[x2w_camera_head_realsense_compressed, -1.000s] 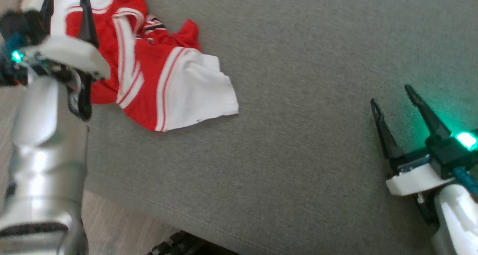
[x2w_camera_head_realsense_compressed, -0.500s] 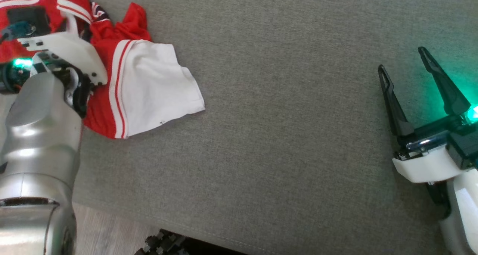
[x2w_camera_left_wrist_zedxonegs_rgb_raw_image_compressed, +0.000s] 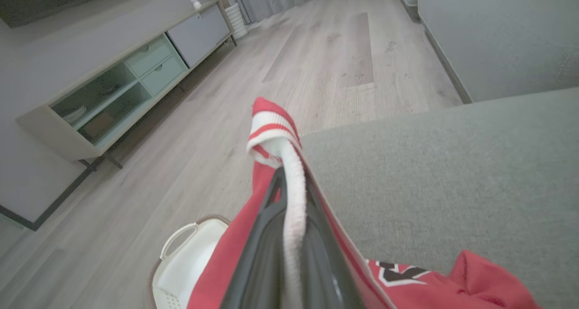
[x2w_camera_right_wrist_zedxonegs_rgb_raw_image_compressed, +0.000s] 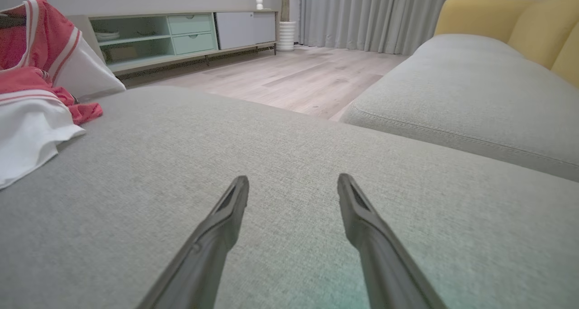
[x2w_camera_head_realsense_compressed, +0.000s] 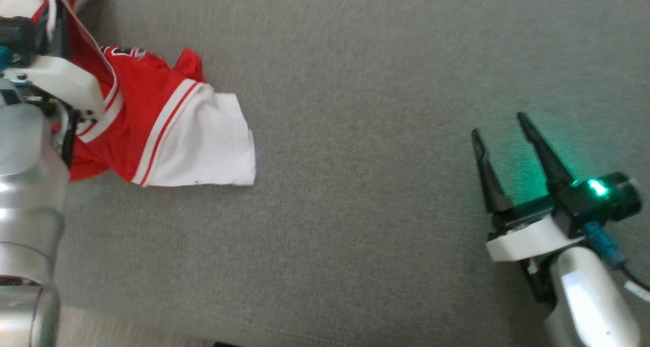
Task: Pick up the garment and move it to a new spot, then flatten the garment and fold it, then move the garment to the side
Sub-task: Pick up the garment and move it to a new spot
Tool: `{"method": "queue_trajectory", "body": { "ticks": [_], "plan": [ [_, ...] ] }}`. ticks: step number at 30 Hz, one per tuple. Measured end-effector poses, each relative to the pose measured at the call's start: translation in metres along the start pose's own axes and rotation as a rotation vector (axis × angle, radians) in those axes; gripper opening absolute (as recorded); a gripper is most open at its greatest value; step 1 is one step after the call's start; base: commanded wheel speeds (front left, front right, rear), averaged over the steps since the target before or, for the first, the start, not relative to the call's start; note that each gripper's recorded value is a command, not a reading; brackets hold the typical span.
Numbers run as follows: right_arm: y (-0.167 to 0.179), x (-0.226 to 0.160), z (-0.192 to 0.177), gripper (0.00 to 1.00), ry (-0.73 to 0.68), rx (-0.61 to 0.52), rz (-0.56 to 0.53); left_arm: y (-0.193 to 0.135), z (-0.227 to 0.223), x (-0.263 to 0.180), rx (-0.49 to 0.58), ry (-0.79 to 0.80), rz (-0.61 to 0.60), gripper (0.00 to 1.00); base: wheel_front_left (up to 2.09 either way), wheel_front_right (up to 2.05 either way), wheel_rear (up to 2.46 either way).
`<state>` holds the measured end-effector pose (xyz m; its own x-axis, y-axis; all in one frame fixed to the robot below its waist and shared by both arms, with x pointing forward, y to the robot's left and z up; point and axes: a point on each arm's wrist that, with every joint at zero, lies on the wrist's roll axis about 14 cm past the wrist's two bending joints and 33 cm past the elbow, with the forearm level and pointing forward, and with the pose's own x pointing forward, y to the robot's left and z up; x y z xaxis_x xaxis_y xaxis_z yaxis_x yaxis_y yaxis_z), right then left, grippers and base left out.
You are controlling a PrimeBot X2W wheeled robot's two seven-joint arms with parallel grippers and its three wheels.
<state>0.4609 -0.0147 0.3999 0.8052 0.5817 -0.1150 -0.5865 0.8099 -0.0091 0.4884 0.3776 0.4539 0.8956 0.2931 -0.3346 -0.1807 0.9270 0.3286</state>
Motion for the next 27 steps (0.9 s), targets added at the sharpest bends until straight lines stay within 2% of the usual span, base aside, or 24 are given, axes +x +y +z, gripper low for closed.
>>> {"method": "queue_trajectory", "body": {
  "ticks": [5,6,9,18,22,27],
  "plan": [
    [0.009,-0.025,0.029,1.00,-0.042,0.042,-0.056,0.015,0.061,-0.017,0.040,-0.161,-0.001,0.00,0.00,0.00,0.00],
    [0.009,-0.040,0.043,1.00,-0.067,0.046,-0.086,0.011,0.090,-0.025,0.059,-0.239,-0.025,0.00,0.00,0.00,0.00],
    [0.001,-0.068,0.054,1.00,-0.088,0.052,-0.158,-0.005,0.141,-0.039,0.100,-0.375,-0.078,0.00,0.00,0.00,0.00],
    [-0.030,-0.146,0.080,1.00,-0.163,0.046,-0.373,-0.108,0.291,-0.102,0.174,-0.792,-0.306,0.00,0.00,0.00,0.00],
    [-0.044,-0.177,0.090,1.00,-0.206,0.054,-0.464,-0.159,0.334,-0.138,0.212,-0.913,-0.420,0.00,0.00,0.00,0.00],
    [-0.052,-0.212,0.086,1.00,-0.215,0.077,-0.559,-0.214,0.362,-0.170,0.218,-0.984,-0.546,0.00,0.00,0.00,0.00]
  ]
}}
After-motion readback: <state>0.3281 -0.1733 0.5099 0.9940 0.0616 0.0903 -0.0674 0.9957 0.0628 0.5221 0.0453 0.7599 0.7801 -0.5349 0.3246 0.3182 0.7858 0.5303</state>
